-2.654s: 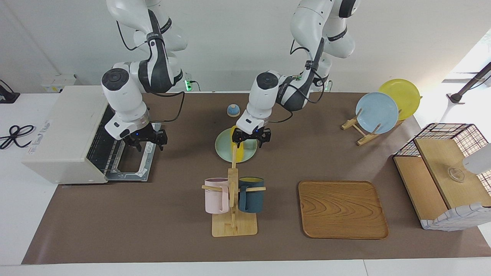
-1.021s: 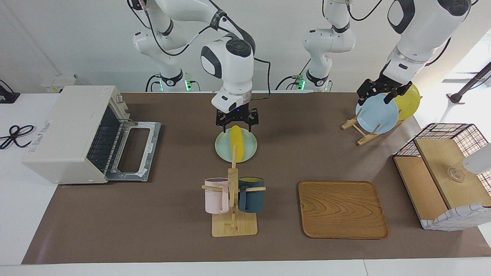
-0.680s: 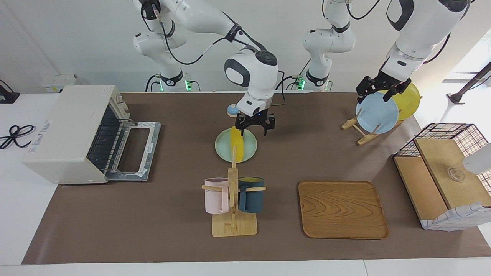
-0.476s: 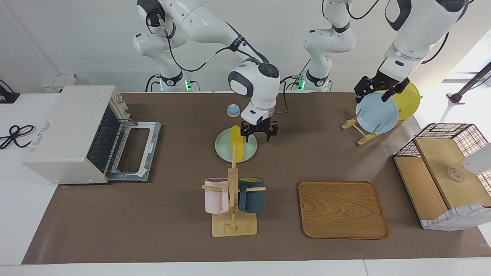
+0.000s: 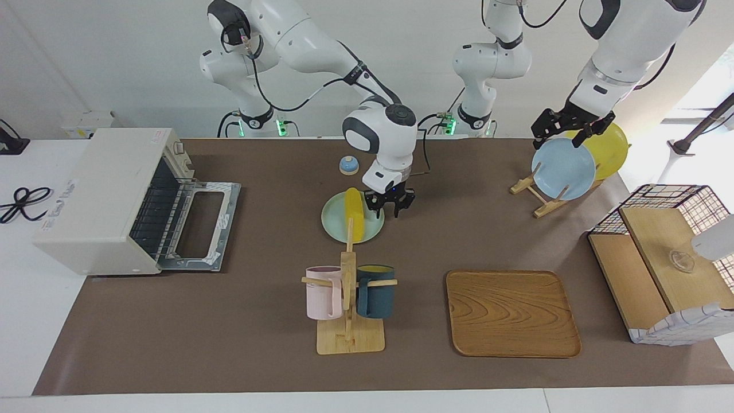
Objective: Put corn in oven
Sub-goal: 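Grasp the corn on the green plate with the right gripper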
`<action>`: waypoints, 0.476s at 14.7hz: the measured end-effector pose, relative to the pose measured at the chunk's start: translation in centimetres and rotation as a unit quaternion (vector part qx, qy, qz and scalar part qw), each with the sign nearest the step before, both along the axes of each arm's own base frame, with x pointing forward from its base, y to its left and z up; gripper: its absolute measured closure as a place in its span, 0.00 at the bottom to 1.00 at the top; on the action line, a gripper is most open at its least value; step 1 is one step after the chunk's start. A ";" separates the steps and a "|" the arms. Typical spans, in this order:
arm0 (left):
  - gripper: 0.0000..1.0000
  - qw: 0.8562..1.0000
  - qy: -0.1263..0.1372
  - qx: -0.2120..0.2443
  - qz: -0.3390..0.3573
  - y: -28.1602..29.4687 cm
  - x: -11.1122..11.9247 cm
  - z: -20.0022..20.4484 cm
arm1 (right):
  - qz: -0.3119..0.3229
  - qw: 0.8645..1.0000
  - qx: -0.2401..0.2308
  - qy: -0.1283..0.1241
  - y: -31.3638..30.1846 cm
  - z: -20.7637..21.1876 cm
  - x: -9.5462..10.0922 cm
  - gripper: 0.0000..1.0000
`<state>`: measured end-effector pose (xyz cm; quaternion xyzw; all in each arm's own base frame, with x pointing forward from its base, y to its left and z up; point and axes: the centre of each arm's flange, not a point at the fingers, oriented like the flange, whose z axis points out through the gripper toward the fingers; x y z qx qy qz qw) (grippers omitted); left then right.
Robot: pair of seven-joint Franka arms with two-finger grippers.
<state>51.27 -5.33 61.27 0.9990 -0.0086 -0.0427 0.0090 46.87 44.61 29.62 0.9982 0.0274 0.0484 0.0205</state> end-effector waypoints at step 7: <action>0.00 1.000 0.000 0.000 -0.006 -0.6 0.0 0.0 | 0.005 1.000 -0.026 0.002 -0.5 0.4 -0.3 0.95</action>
